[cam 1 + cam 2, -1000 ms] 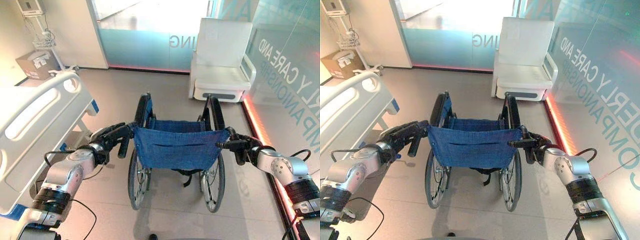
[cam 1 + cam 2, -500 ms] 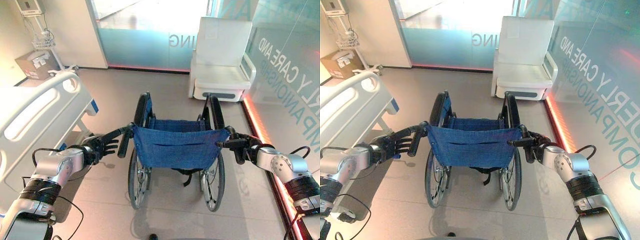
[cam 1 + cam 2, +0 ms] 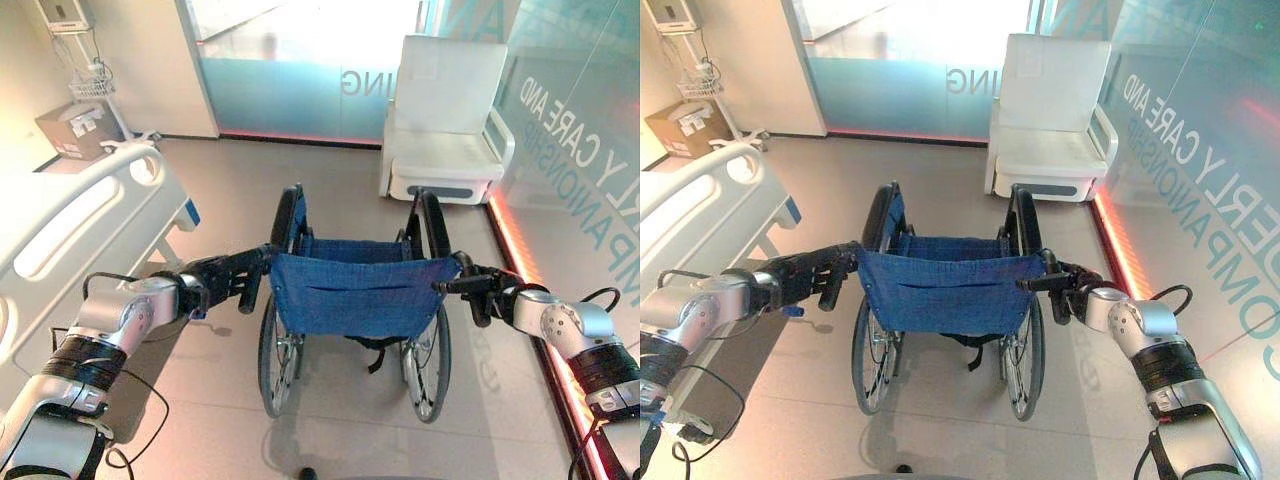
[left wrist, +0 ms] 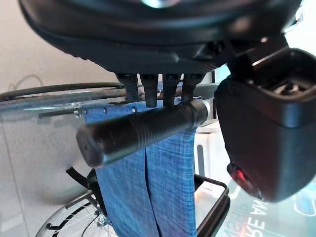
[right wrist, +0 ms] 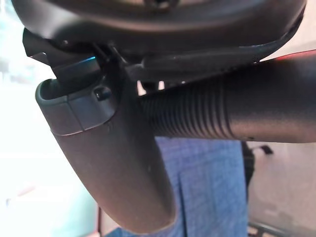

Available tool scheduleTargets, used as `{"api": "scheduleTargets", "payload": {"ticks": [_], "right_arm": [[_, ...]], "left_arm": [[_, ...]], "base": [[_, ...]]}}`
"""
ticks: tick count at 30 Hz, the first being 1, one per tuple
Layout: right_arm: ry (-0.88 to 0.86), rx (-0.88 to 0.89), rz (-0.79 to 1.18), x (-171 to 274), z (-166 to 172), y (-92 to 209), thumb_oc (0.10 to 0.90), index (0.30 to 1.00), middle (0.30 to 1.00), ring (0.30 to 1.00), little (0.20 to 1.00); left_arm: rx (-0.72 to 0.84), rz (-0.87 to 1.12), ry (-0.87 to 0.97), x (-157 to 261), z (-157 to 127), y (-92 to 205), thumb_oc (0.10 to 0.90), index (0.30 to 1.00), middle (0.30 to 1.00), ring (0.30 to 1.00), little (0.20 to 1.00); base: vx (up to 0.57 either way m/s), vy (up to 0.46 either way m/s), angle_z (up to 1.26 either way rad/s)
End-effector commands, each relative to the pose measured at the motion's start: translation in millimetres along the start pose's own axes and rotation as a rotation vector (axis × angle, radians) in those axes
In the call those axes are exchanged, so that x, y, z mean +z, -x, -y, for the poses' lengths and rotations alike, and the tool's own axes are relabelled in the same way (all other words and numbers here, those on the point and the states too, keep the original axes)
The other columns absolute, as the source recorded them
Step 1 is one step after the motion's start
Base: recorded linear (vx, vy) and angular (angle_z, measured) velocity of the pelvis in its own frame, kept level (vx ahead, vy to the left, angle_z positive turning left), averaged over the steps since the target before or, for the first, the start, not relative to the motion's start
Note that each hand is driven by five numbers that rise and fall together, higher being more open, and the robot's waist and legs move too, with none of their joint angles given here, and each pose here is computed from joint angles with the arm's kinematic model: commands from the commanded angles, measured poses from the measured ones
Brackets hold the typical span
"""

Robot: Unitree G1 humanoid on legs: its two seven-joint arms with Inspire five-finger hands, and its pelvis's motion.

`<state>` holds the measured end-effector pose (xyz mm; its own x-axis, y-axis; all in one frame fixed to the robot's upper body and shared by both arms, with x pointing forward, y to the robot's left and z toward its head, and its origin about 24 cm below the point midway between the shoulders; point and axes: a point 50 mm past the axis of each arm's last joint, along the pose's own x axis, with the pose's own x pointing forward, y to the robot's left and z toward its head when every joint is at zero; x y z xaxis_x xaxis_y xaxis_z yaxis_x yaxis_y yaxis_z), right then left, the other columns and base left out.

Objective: Push the wheelchair next to the bed

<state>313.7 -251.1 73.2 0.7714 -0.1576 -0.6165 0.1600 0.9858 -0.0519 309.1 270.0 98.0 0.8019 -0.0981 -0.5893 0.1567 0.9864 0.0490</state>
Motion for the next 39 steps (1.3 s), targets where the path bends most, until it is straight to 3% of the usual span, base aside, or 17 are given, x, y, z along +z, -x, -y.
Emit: {"api": "scheduleTargets", "payload": {"ticks": [1,6,18,30,39], "right_arm": [[-0.025,0.129,0.121,46,-28,7,0.800,0.900,0.900,0.900,0.900],[-0.015,0.128,0.102,40,-29,6,0.800,0.900,0.900,0.900,0.900],[0.052,0.180,0.052,39,-26,5,0.800,0.900,0.900,0.900,0.900],[0.108,0.200,0.034,53,-31,2,0.800,0.900,0.900,0.900,0.900],[0.171,0.227,0.024,67,-55,-1,0.800,0.900,0.900,0.900,0.900]], "left_arm": [[-0.058,0.341,0.036,83,11,19,0.800,0.900,0.900,0.900,0.900],[-0.188,0.288,0.086,74,32,13,0.800,0.900,0.900,0.900,0.900],[-0.297,0.048,-0.176,48,36,3,0.800,0.900,0.900,0.900,0.900],[-0.157,0.042,-0.359,73,23,-4,0.800,0.900,0.900,0.900,0.900],[-0.126,0.084,-0.251,88,35,-19,0.800,0.900,0.900,0.900,0.900]], "base": [[0.00,0.000,0.00],[0.00,0.000,0.00],[0.00,0.000,0.00],[0.00,0.000,0.00],[0.00,0.000,0.00]]}}
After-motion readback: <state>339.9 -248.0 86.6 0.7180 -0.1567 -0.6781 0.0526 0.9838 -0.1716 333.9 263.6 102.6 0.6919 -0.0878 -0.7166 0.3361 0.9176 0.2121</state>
